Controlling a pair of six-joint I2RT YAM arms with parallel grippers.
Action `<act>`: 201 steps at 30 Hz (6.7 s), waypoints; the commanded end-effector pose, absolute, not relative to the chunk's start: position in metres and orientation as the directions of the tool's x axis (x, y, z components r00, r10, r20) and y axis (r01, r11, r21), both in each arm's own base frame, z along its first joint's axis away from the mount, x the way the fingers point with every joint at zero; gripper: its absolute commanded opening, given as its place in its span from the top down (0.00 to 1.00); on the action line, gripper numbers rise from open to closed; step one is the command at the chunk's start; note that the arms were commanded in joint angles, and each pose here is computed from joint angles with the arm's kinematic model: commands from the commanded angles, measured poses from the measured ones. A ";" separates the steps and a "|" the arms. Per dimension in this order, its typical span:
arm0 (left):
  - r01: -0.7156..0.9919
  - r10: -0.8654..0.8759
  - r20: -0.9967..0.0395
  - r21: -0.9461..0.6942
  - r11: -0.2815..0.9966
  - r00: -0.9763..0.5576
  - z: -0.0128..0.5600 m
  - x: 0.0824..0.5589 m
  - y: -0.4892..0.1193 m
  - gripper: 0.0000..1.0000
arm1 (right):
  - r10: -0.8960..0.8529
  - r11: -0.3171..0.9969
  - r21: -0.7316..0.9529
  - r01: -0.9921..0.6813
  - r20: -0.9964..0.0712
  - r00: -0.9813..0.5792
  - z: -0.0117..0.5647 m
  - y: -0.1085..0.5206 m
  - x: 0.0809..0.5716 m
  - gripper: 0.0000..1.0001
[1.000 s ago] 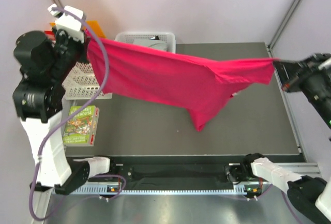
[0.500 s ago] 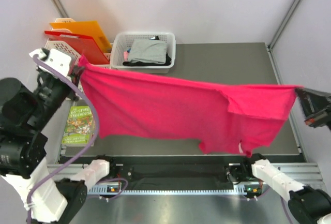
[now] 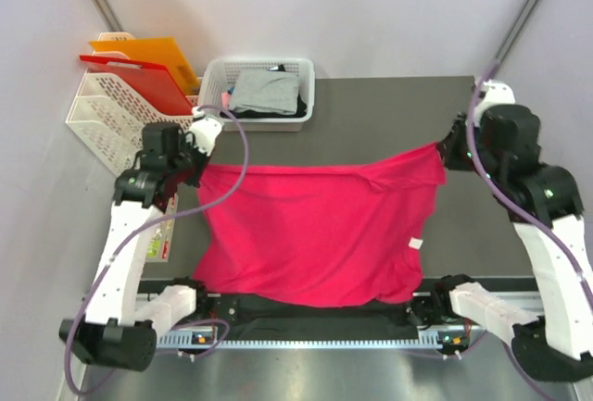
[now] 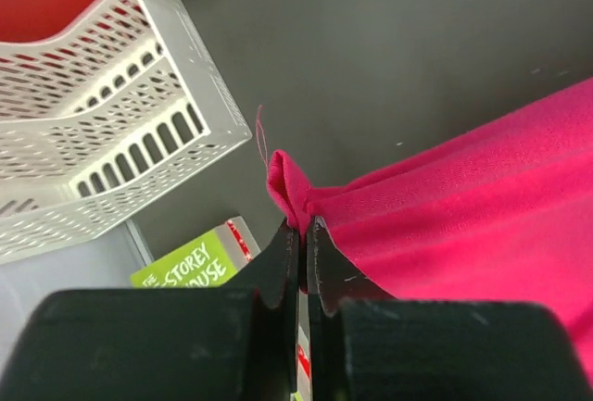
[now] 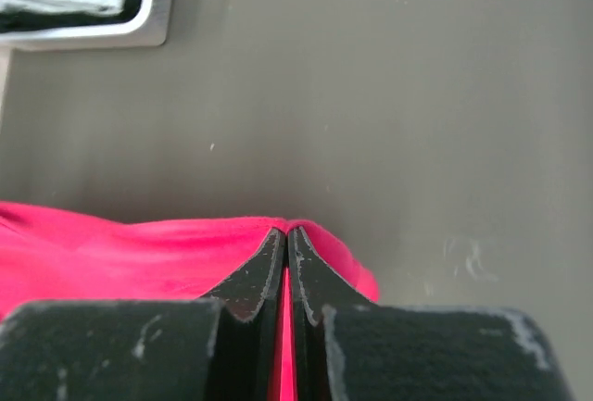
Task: Fold and stack the t-shirts
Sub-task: Flatten out the tshirt, then fold the flattened tshirt in 1/3 of the way, then grap the side of the flattened tshirt closest away from the robot with both arms
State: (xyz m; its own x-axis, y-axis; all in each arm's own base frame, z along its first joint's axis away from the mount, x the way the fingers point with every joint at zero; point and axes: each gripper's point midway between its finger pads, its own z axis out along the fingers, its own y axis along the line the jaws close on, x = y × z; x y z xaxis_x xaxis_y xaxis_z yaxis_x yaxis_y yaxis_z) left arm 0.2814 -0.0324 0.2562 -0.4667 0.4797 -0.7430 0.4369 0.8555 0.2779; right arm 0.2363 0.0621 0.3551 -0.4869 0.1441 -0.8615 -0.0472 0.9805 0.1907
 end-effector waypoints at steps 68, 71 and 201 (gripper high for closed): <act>0.509 0.636 -0.353 0.390 0.767 -0.686 0.038 0.296 0.021 0.30 | 0.115 0.989 0.134 0.068 -0.390 -0.914 0.113 0.071 0.246 0.55; 0.488 0.623 -0.352 0.403 0.774 -0.698 0.042 0.301 0.026 0.06 | 0.112 0.989 0.135 0.062 -0.397 -0.911 0.123 0.073 0.255 0.40; 0.555 0.578 -0.361 0.176 0.813 -0.732 0.038 0.285 -0.069 0.13 | 0.281 0.958 0.114 0.262 -0.215 -0.935 0.078 0.053 0.212 0.41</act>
